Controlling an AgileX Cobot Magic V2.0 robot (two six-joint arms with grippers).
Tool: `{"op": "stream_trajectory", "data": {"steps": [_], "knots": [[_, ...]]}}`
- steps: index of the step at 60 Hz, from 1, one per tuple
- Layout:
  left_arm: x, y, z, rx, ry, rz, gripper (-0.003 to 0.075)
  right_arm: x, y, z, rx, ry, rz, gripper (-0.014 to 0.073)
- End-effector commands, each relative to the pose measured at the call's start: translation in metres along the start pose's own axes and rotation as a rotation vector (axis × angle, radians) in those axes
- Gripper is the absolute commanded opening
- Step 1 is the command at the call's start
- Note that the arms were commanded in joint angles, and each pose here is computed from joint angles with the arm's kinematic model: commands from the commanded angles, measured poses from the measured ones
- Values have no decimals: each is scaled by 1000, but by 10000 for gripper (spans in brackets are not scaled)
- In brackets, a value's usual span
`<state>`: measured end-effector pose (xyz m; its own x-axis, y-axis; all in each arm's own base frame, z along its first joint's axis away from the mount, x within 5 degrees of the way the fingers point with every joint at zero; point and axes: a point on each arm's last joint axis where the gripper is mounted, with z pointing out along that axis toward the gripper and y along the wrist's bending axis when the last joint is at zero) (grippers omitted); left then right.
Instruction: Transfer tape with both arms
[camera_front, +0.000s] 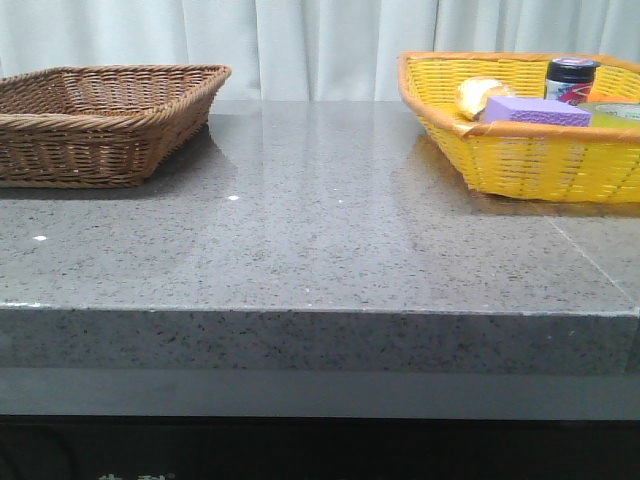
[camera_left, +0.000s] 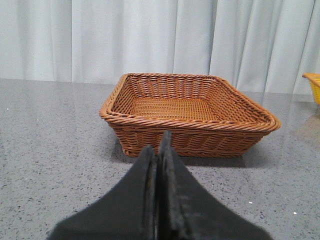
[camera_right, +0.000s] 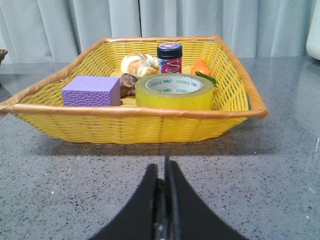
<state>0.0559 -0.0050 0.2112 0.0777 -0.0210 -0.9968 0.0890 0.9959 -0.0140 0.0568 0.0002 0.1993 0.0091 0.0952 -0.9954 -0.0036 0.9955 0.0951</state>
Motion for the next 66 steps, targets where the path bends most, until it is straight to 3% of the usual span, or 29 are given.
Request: {"op": "stream_trajectory", "data": {"steps": [1, 53, 66], "knots": [[-6, 1, -2, -6, -90, -13, -20, -11, 1, -2, -8, -111, -19, -67], [-10, 1, -2, -8, -125, -16, -20, -13, 1, -3, -9, -135, -19, -67], [-44, 0, -8, -1, -194, -58, -20, -36, 3, -8, -14, -179, -18, -67]]}}
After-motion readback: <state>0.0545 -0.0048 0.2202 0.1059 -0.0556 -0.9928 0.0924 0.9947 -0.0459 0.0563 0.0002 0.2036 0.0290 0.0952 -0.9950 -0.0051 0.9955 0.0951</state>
